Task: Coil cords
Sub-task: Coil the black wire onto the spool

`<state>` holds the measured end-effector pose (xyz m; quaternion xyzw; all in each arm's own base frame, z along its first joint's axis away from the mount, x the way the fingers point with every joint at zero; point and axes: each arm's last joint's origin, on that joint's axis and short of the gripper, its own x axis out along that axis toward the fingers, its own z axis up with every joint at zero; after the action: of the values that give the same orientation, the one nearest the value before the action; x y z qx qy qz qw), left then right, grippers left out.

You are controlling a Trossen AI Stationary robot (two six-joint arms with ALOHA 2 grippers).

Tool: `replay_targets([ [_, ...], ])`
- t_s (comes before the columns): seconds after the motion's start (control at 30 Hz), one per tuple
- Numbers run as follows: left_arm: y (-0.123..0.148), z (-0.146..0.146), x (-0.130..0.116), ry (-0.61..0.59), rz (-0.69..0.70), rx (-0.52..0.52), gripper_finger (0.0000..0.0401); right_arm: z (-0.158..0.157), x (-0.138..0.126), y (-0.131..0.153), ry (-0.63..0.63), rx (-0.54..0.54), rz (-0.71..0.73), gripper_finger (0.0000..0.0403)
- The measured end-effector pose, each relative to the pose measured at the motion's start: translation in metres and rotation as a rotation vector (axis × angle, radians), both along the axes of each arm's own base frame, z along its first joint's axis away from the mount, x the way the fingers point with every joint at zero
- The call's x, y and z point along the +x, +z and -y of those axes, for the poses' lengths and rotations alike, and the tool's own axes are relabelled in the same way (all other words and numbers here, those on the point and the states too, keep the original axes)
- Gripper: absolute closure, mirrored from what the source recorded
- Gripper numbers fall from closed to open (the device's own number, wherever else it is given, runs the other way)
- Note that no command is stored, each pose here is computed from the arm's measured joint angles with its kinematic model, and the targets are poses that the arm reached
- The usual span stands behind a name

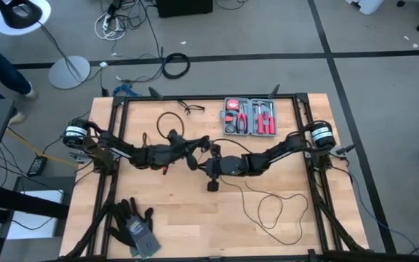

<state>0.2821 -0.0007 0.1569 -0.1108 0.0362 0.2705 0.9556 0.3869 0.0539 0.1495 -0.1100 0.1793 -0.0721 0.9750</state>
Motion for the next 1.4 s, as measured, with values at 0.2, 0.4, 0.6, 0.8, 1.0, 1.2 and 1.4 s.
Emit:
replay_targets([
  [0.2,-0.009,0.003,0.003,-0.13,-0.137,-0.007,0.0401,0.0,-0.009,0.015,0.055,-0.018,-0.081,0.0403],
  [0.4,-0.015,0.006,0.002,-0.223,-0.2,-0.055,0.0401,0.003,-0.018,0.035,0.083,-0.031,-0.094,0.0403],
  [0.6,-0.017,0.008,0.002,-0.296,-0.203,-0.101,0.0401,0.009,-0.019,0.04,0.068,-0.026,-0.086,0.0403],
  [0.8,-0.019,0.01,0.002,-0.334,-0.221,-0.121,0.0401,0.013,-0.024,0.035,-0.078,-0.069,-0.158,0.0403],
  [1.0,-0.014,0.01,-0.001,-0.309,-0.112,-0.118,0.0401,0.013,-0.04,0.028,-0.248,-0.065,-0.274,0.0403],
  [1.2,-0.013,0.008,-0.018,-0.265,0.053,-0.096,0.0401,0.01,-0.055,0.006,-0.294,0.052,-0.229,0.0386],
  [1.4,-0.012,0.003,-0.037,-0.144,0.187,-0.1,0.0401,0.006,-0.073,-0.012,-0.281,0.176,0.001,0.0355],
])
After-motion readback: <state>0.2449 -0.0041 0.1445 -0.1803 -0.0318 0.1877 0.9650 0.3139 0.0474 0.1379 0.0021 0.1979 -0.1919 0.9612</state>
